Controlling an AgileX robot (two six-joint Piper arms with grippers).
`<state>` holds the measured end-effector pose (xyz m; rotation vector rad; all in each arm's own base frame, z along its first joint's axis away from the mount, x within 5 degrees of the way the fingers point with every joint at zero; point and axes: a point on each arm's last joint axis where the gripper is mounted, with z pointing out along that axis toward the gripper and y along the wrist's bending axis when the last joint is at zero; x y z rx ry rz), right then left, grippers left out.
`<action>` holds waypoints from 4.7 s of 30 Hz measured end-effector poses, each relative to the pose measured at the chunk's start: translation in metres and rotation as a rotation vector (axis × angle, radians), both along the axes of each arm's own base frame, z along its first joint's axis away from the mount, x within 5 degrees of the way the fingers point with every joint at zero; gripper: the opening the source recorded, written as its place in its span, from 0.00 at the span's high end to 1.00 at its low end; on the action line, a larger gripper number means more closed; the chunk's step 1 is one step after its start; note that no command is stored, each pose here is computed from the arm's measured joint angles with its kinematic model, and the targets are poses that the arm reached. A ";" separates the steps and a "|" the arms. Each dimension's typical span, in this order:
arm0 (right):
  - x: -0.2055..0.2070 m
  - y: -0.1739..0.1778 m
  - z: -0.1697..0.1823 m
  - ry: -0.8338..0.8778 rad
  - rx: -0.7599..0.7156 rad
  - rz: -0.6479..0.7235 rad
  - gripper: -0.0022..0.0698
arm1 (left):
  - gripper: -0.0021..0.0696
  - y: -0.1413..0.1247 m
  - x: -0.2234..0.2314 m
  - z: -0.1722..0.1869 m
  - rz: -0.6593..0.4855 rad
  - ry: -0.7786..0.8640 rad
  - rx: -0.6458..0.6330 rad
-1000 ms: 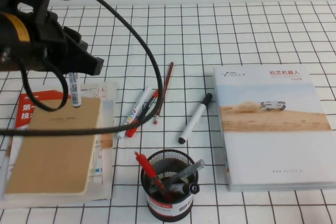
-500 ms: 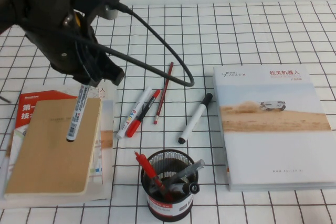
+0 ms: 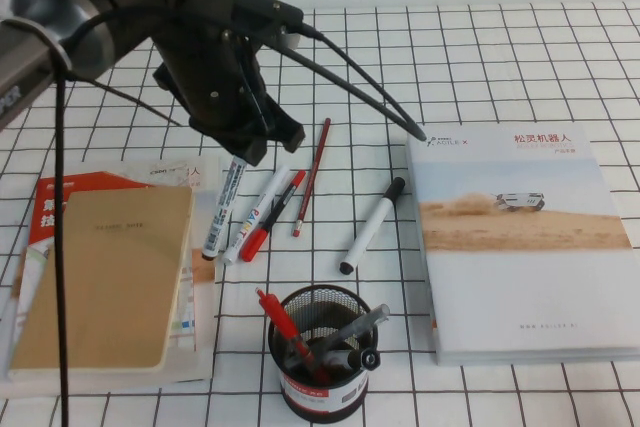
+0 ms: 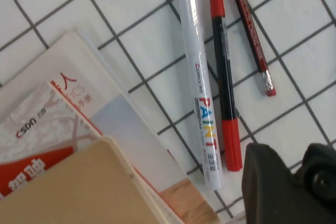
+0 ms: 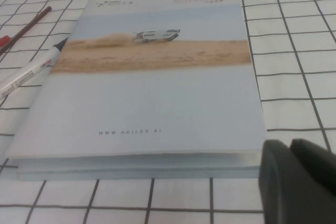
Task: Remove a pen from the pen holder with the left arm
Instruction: 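Take a marker out of the pen holder and lay it on the table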
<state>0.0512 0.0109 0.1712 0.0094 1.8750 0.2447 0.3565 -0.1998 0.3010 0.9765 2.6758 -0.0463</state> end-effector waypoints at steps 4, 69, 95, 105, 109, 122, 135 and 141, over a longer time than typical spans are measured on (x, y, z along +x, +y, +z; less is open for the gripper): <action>0.000 0.000 0.000 0.000 0.000 0.000 0.99 | 0.83 -0.008 0.012 -0.011 -0.007 0.011 -0.003; 0.000 0.000 0.000 0.000 0.000 0.000 0.99 | 0.97 0.084 -0.110 0.038 0.079 -0.584 -0.376; 0.000 0.000 0.000 0.000 0.000 0.000 0.99 | 0.97 0.149 -0.237 0.013 0.152 -0.811 -0.470; 0.000 0.000 0.000 0.000 0.000 0.000 0.99 | 0.97 0.168 -0.260 -0.030 0.200 -1.011 -0.508; 0.000 0.000 0.000 0.000 0.000 0.000 0.99 | 0.97 0.183 -0.282 -0.044 0.271 -1.134 -0.502; 0.000 0.000 0.000 0.000 0.000 0.000 0.99 | 0.97 0.199 -0.300 -0.099 0.519 -1.215 -0.498; 0.000 0.000 0.000 0.000 0.000 0.000 0.99 | 0.98 0.199 -0.302 -0.122 0.568 -0.998 -0.426; 0.000 0.000 0.000 0.000 0.000 0.000 0.99 | 0.98 0.201 -0.304 -0.130 0.568 -0.922 -0.360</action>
